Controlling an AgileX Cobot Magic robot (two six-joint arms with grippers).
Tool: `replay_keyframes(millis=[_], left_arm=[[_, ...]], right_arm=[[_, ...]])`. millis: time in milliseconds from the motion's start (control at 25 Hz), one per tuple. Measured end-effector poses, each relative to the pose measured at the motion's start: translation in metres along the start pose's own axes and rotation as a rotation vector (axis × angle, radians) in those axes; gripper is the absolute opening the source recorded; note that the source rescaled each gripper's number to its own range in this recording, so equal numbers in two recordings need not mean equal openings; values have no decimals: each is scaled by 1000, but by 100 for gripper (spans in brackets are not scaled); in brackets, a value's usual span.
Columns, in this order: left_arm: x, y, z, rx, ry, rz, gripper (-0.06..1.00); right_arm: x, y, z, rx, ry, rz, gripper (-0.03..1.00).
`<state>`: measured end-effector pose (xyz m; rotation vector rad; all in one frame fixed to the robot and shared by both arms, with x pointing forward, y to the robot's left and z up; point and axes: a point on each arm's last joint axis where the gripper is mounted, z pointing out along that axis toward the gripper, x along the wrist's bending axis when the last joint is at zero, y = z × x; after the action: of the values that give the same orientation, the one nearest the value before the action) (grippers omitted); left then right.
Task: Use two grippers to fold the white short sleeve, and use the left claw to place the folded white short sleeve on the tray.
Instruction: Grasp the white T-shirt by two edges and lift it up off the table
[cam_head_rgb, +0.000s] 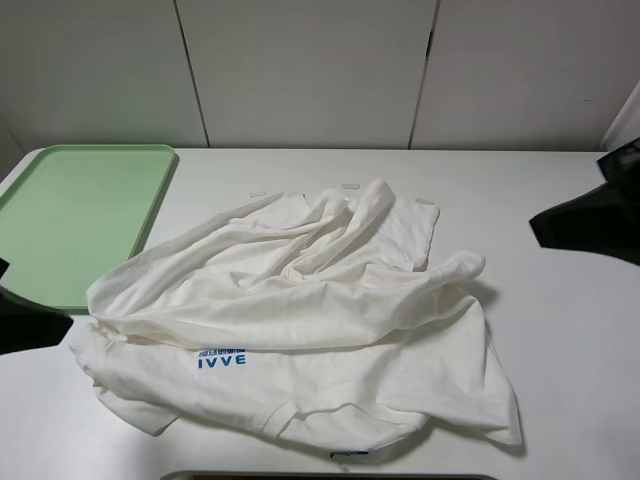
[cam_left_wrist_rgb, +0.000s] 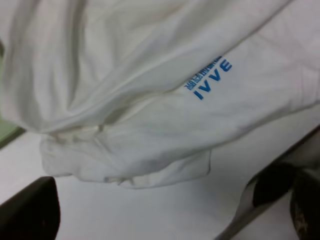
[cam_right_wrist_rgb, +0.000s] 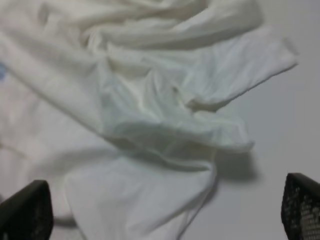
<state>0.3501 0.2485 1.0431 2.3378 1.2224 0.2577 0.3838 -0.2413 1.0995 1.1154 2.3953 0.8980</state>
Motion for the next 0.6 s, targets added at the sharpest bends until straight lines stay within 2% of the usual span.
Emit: replay_keyframes(millis=[80, 120, 200, 240, 320, 400, 600], left_arm=[[2, 15, 4, 25, -19, 44, 91], [2, 15, 4, 25, -19, 44, 91], [1, 28, 8, 40, -38, 112, 91], [-1, 40, 11, 47, -54, 195, 91], [-2, 48, 13, 47, -67, 269, 91], [-3, 55, 16, 46, -74, 326, 91], [1, 66, 27, 27, -58, 366, 91]], right_arm=[[-1, 1, 10, 42, 20, -59, 100], [-3, 1, 23, 101, 29, -111, 100], [-8, 0, 35, 160, 23, -150, 100], [-10, 0, 39, 183, 17, -161, 100], [-13, -1, 44, 206, 9, -174, 100], [-26, 0, 65, 259, -38, -224, 100], [-37, 10, 93, 200, -107, -287, 100]])
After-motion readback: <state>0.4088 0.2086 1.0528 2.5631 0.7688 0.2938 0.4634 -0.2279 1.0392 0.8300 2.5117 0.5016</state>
